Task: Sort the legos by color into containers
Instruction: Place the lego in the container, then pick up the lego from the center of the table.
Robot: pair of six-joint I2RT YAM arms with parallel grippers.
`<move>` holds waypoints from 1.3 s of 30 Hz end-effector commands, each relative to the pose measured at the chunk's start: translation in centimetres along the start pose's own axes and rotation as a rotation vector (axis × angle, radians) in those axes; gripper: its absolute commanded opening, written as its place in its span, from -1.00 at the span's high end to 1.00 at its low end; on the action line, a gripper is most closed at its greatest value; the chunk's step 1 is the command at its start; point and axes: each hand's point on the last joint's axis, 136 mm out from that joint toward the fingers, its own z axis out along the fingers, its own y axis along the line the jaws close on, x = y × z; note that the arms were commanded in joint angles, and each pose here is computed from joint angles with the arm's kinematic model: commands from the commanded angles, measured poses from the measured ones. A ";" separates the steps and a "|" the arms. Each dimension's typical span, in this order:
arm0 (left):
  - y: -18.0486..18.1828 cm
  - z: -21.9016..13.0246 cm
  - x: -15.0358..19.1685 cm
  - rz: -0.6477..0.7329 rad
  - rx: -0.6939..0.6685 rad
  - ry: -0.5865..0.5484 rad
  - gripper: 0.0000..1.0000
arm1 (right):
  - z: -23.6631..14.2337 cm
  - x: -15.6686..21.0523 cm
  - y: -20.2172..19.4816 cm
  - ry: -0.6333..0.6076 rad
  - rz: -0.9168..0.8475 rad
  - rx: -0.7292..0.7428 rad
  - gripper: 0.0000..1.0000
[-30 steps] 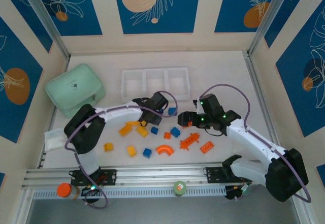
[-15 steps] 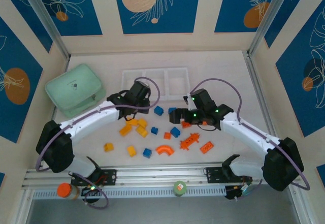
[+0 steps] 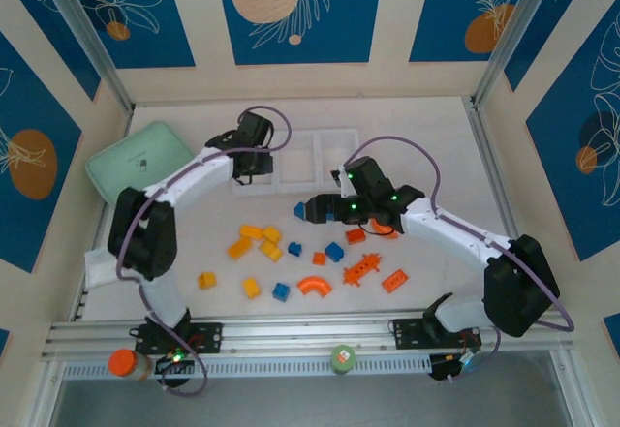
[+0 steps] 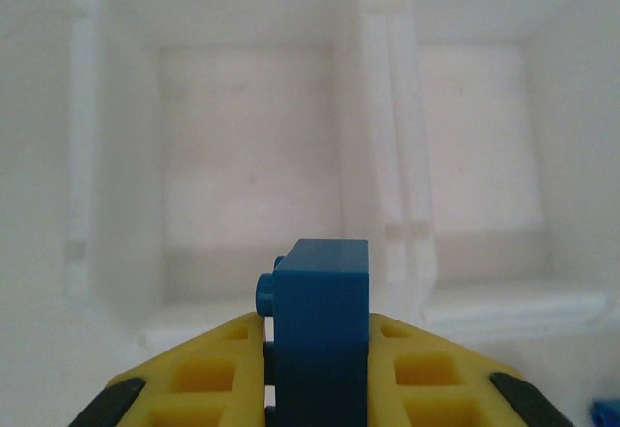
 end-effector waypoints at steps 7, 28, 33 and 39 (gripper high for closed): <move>1.0 3.6 0.2 -0.006 0.002 0.098 0.46 | -0.4 -1.0 0.9 -0.004 -0.016 -0.007 -0.98; -3.6 -4.6 6.8 0.066 0.209 0.112 -0.09 | -3.3 1.0 -2.4 -0.022 0.088 -0.034 -0.99; -6.7 -5.4 9.9 0.142 0.235 0.124 -0.19 | -2.8 2.2 -3.9 -0.007 0.130 -0.034 -0.98; -8.3 -3.3 12.7 0.180 0.240 0.199 -0.35 | -2.3 3.0 -4.7 0.003 0.148 -0.027 -0.98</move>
